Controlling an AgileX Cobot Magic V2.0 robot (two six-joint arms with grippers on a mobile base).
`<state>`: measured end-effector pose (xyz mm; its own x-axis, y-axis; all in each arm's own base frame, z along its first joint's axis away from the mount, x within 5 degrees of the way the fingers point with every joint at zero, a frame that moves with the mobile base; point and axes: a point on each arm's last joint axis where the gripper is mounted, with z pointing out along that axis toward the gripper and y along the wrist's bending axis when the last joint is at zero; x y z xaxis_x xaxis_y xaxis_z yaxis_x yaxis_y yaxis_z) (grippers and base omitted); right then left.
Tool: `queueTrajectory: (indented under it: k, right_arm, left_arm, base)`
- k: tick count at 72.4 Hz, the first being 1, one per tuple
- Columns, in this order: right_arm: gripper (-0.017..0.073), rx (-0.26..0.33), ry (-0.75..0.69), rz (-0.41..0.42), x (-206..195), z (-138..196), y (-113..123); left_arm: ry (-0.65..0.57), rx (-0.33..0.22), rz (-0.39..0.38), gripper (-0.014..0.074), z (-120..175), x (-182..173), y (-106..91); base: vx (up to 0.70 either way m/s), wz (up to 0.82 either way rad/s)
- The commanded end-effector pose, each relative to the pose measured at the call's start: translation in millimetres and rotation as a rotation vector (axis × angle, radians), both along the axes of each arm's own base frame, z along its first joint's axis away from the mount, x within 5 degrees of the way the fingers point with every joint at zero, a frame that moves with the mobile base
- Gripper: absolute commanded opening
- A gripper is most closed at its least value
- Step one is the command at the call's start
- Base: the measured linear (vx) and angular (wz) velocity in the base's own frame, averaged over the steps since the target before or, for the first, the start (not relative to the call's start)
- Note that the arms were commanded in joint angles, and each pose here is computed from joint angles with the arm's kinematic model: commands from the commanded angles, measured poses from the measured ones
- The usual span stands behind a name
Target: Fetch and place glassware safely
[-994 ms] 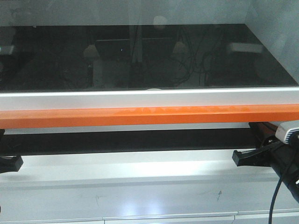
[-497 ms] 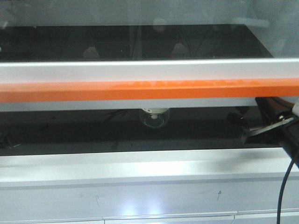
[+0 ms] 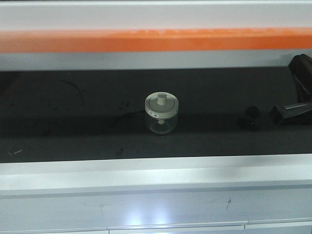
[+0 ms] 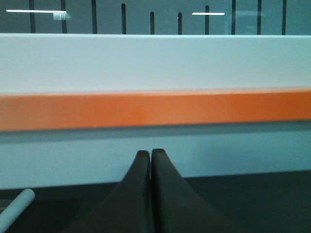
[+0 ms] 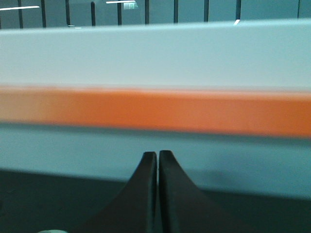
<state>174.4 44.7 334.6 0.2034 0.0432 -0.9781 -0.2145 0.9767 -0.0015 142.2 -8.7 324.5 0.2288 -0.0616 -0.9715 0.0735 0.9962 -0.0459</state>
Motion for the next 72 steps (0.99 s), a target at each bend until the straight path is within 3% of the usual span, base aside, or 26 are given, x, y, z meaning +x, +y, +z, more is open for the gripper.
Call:
queueTrajectory:
  k: [1,23,37,48,58,72]
  right_arm:
    - [-0.0001,-0.010,-0.069,0.002,-10.7,18.7,-2.4]
    - [-0.0001,-0.038,0.044,0.042,-47.5,18.6,-9.6]
    - [-0.0001,-0.043,0.066,0.050,-73.6,-5.2,-16.4]
    - [-0.0001,-0.045,0.081,0.053,-88.1,-30.2,-20.4]
    - [-0.0001,-0.030,0.112,0.062,-94.4,-41.5,-21.8]
    - [-0.0001,-0.059,0.164,0.068,-94.4,-46.8,-21.1]
  left_arm:
    - [-0.072,-0.011,-0.007,-0.0007,18.4,-12.1,0.0]
    - [0.058,-0.011,-0.006,-0.0007,11.7,-47.3,2.5]
    - [0.105,-0.008,-0.006,-0.0007,5.2,-71.4,4.0]
    - [0.099,-0.009,-0.006,-0.0007,-16.9,-85.2,5.0]
    - [0.138,-0.051,-0.021,-0.0007,-43.3,-93.3,4.8]
    - [0.216,-0.050,-0.023,-0.0007,-58.6,-93.1,4.4]
  base:
    - [0.00,0.00]
    - [0.00,0.00]
    - [0.00,0.00]
    - [0.00,0.00]
    - [0.00,0.00]
    - [0.00,0.00]
